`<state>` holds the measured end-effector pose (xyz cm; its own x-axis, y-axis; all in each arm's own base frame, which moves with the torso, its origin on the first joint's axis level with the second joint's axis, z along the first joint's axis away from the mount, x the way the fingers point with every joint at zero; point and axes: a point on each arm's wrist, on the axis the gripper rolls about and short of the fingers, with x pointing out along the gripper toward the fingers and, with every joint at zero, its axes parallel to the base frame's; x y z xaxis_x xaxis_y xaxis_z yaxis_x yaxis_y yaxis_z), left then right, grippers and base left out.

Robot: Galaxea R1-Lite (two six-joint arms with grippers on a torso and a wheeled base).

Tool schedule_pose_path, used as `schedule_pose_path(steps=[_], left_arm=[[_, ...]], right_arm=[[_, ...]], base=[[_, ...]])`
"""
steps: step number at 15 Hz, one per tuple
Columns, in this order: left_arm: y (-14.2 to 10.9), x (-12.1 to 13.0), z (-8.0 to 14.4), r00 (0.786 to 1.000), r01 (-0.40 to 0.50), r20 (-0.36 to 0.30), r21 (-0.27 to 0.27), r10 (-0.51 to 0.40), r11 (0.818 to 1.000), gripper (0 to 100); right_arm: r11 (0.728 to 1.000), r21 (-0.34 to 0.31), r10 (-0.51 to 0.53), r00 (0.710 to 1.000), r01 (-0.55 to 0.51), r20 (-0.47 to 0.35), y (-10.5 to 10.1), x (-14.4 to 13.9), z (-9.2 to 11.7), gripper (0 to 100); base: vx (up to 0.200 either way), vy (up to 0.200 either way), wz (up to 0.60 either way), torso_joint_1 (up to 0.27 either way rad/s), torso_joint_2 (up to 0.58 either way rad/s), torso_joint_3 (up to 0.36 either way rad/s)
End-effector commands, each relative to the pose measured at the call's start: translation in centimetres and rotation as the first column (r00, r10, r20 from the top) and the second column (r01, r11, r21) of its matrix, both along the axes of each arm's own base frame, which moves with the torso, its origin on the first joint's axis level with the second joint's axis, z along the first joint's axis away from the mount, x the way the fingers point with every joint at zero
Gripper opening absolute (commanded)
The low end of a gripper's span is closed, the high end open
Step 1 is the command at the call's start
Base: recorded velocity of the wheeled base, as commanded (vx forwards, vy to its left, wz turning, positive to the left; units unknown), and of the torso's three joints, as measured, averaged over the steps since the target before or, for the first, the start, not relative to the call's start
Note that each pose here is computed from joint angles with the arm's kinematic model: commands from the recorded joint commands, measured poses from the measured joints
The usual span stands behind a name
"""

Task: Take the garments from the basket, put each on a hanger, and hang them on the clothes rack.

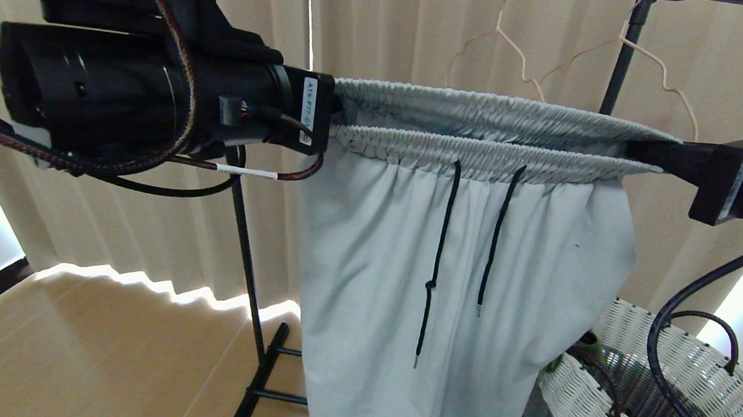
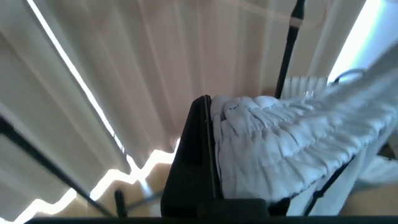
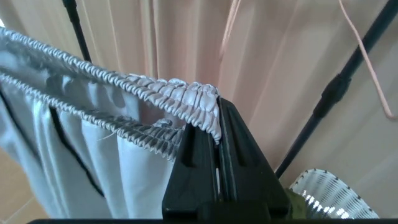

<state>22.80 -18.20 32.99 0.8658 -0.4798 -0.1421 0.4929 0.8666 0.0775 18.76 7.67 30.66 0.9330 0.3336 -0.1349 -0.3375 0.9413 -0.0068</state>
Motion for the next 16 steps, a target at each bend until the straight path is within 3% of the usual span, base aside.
schedule_pose_path(steps=[1,4,6,9,13,16], left_arm=[[-1.4,2.1,-0.1,1.0,-0.008,0.014,-0.011,0.008,1.0,0],[-2.5,3.9,-0.4,1.0,-0.017,0.013,-0.01,0.017,1.0,0],[-2.9,5.6,-0.7,0.999,-0.041,0.013,-0.01,0.042,0.999,0],[-2.7,6.5,-1.0,0.998,-0.061,0.004,-0.009,0.061,0.998,0],[-1.9,5.4,-0.7,0.998,-0.061,-0.001,-0.004,0.061,0.998,0],[0.0,2.8,-0.1,0.998,-0.053,-0.024,0.014,0.053,0.999,0]], right_arm=[[1.0,0.017,0.012,0.999,-0.012,0.037,-1.2,-3.1,0.5,0],[0.997,0.026,0.072,0.997,-0.073,0.035,-1.9,-5.2,0.8,0],[0.979,0.038,0.198,0.98,-0.2,0.033,-2.4,-7.2,0.5,0],[0.965,0.04,0.259,0.965,-0.26,0.024,-2.3,-7.9,0.1,0],[0.976,0.029,0.215,0.976,-0.215,-0.012,-1.7,-5.7,-0.2,0],[0.997,0.015,0.08,0.997,-0.08,-0.005,-1.2,-2.5,-0.6,0]], base=[[0.0,0.0,0.0,0.0,0.0,0.0],[0.0,0.0,0.0,0.0,0.0,0.0],[0.0,0.0,0.0,0.0,0.0,0.0],[0.0,0.0,0.0,0.0,0.0,0.0],[0.0,0.0,0.0,0.0,0.0,0.0],[0.0,0.0,0.0,0.0,0.0,0.0]])
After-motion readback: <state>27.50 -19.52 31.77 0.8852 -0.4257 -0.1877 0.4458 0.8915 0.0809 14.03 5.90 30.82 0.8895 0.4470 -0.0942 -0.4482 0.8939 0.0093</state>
